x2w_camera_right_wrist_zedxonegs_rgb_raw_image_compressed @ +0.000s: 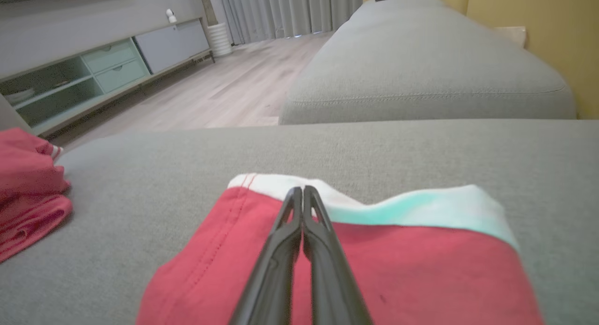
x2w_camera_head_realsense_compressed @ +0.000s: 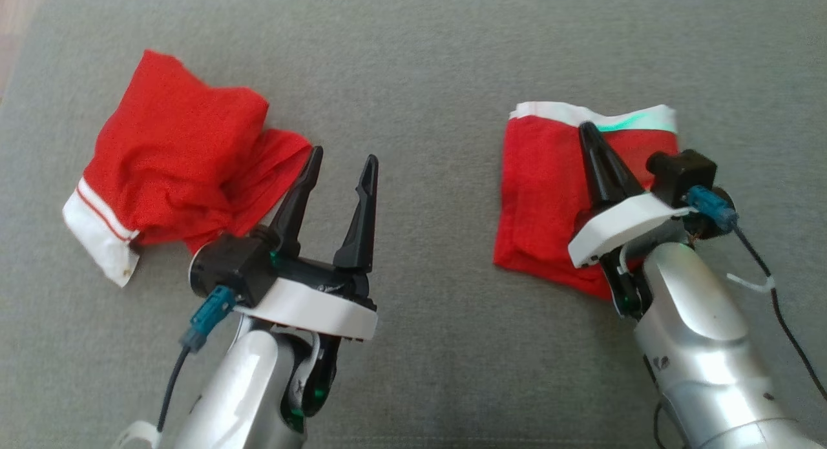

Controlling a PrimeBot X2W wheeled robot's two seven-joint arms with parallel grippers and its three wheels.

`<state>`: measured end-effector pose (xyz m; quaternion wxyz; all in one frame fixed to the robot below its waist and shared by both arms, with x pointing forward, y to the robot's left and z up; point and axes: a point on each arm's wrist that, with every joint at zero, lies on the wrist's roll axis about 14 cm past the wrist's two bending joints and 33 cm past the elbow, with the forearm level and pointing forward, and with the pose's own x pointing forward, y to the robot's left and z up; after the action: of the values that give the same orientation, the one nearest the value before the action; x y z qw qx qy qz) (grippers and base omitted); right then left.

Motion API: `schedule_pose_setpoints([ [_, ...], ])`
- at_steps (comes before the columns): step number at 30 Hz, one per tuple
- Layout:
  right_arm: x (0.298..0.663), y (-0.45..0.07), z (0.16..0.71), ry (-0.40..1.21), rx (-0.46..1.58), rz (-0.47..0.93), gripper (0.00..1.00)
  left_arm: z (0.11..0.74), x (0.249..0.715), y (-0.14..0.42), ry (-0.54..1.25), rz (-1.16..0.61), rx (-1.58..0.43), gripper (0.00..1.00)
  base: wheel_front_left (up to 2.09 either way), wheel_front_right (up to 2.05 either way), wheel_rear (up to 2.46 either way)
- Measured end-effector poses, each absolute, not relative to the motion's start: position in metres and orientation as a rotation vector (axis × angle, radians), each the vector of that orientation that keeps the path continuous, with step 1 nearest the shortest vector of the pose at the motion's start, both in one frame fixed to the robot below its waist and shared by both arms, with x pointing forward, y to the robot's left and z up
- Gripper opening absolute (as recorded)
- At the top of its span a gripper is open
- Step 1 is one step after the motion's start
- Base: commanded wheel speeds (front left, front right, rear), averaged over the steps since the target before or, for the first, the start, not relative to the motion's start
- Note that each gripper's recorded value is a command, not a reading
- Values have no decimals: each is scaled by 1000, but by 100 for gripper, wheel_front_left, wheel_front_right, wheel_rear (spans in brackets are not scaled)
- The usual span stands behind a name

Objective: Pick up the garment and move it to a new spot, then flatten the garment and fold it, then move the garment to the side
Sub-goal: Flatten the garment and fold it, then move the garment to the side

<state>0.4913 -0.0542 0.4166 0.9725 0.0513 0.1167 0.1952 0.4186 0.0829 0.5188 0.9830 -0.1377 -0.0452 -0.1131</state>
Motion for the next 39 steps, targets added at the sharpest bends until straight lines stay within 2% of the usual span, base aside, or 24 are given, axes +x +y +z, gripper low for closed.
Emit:
schedule_pose_setpoints([
  [3,490,-62,437,175,116,375,0,526,418,77,-109,-246,-281,100,0,0,0],
  [4,487,-66,441,162,120,364,15,529,418,75,-117,-252,-282,100,0,0,0],
  [5,485,-72,445,149,123,351,71,532,418,74,-124,-256,-283,100,0,0,0],
  [6,481,-77,449,138,128,335,100,535,417,73,-133,-259,-284,100,0,0,0],
  [12,460,-107,471,64,117,260,100,547,409,67,-161,-279,-285,100,0,0,0],
  [22,413,-168,474,35,109,88,100,546,392,56,-148,-309,-289,100,0,0,0],
  [39,395,-175,476,32,146,57,100,530,382,56,-102,-310,-284,100,0,0,0],
])
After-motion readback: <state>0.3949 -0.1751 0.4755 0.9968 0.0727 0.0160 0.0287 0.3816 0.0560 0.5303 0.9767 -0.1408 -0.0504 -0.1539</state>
